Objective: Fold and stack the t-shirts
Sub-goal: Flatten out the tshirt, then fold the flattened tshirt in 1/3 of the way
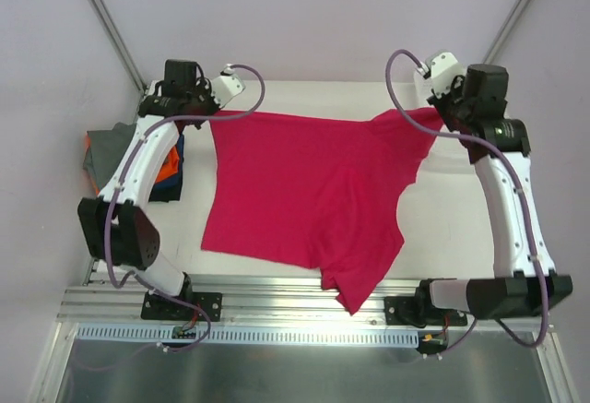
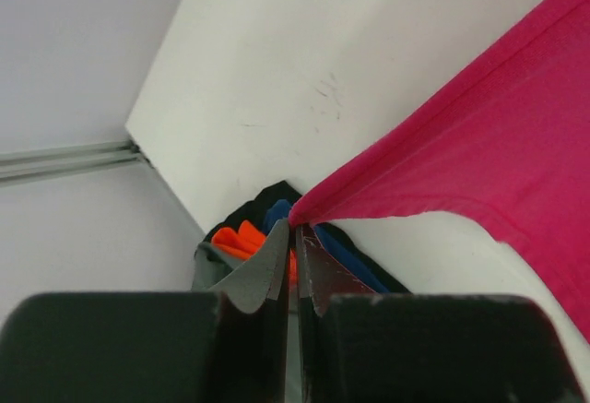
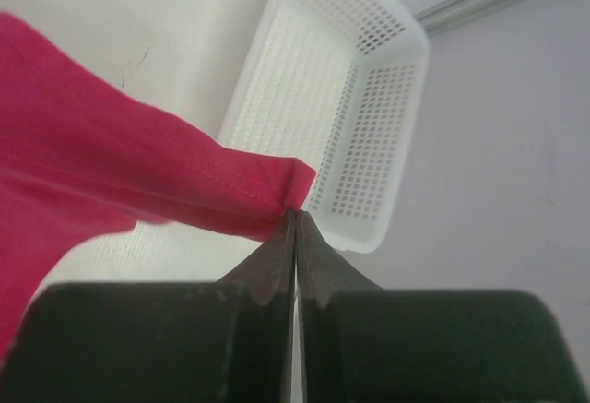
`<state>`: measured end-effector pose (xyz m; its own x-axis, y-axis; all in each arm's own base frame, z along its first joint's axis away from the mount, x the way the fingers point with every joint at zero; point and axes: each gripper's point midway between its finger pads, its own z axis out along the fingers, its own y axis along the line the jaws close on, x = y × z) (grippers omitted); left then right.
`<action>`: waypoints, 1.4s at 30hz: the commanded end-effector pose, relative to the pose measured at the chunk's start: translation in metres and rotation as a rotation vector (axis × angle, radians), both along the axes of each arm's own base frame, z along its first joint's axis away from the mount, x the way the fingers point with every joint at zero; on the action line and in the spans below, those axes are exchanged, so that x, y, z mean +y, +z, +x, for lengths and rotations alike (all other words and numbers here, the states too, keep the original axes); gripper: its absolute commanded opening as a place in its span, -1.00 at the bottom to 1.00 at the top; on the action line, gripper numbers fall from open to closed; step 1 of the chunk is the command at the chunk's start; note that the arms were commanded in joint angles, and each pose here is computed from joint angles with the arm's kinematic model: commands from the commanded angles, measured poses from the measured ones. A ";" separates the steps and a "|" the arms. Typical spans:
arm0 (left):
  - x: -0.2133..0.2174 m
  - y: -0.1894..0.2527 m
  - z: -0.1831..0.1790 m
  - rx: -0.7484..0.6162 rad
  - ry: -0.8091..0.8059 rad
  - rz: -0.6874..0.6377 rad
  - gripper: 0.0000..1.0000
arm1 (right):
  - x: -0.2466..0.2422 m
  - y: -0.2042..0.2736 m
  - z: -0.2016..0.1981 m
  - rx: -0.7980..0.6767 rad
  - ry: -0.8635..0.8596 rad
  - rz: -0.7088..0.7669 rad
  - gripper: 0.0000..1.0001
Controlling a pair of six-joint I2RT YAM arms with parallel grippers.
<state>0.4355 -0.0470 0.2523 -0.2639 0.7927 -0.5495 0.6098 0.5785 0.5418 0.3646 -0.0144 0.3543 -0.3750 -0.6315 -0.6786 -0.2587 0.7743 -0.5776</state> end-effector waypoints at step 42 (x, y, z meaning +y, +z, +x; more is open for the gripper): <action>0.010 -0.080 0.102 0.111 0.006 -0.062 -1.00 | 0.079 -0.157 0.139 0.403 0.105 0.053 -0.99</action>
